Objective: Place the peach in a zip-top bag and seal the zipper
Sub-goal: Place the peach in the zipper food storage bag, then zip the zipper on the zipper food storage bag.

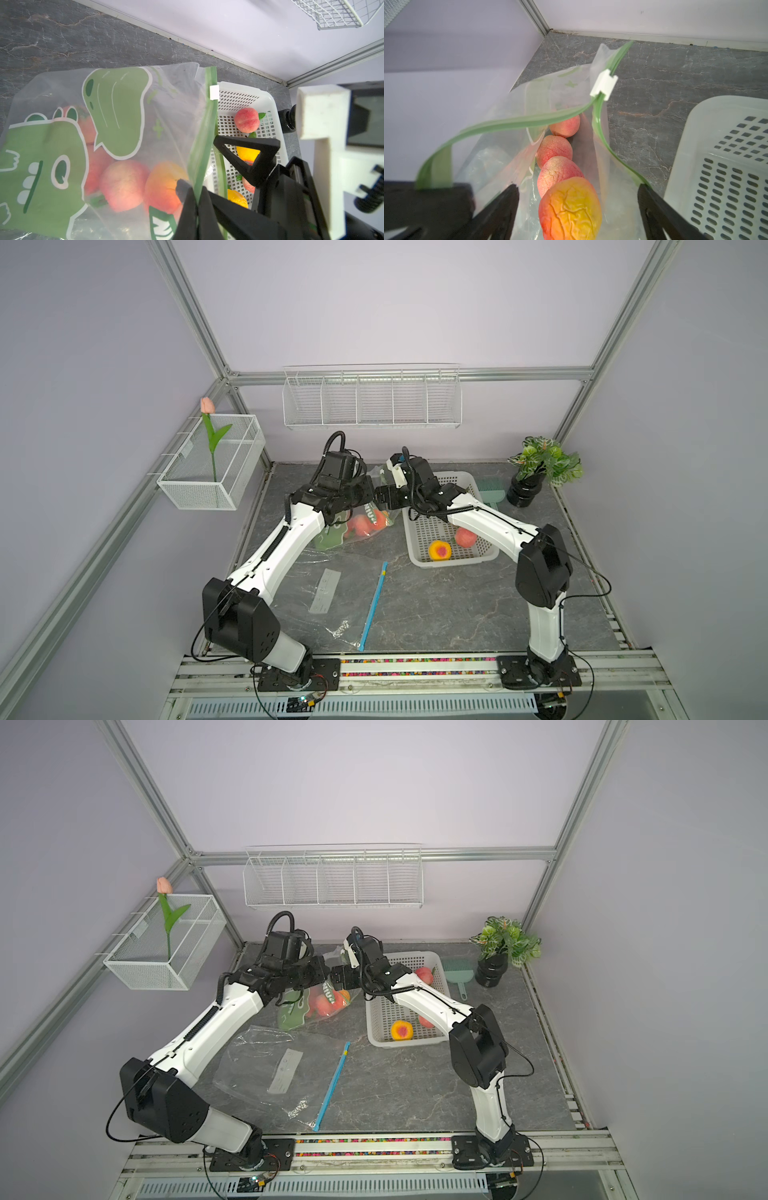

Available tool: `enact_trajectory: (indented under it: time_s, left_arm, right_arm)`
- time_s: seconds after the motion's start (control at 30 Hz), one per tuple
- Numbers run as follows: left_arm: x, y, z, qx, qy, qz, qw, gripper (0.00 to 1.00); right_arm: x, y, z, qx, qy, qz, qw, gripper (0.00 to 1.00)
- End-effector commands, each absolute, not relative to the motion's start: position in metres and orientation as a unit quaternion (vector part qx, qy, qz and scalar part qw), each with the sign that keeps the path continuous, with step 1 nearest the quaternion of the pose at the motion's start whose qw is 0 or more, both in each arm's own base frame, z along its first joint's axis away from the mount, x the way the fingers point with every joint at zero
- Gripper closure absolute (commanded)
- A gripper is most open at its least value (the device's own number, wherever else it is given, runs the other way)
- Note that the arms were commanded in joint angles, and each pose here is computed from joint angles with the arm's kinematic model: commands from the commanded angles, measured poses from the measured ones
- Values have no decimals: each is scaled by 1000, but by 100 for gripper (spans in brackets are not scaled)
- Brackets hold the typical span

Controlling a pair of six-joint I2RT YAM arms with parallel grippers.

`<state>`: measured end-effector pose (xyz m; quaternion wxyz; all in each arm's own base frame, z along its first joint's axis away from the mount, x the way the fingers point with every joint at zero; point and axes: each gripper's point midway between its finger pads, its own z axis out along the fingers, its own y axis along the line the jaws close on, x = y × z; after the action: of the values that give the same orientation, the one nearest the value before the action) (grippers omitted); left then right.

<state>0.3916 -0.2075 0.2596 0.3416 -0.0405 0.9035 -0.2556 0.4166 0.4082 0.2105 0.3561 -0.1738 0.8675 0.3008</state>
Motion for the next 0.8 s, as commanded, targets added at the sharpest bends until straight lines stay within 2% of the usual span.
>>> enact_trajectory:
  time_s: [0.0,0.17,0.5,0.77]
  left_arm:
    - [389,-209,258,-34,905,-256,339,100]
    - [391,-207,259,-12,907,-246,341,100]
    - [406,-192,262,41,920,-207,331,100]
    - [401,-192,294,146,900,-191,364,100]
  right_arm:
    - [415,405,255,-173,841,319,402,7]
    - [408,377,279,-168,827,316,433,7]
    - [409,289,299,-143,808,317,475,6]
    - [403,275,303,-255,760,262,537,9]
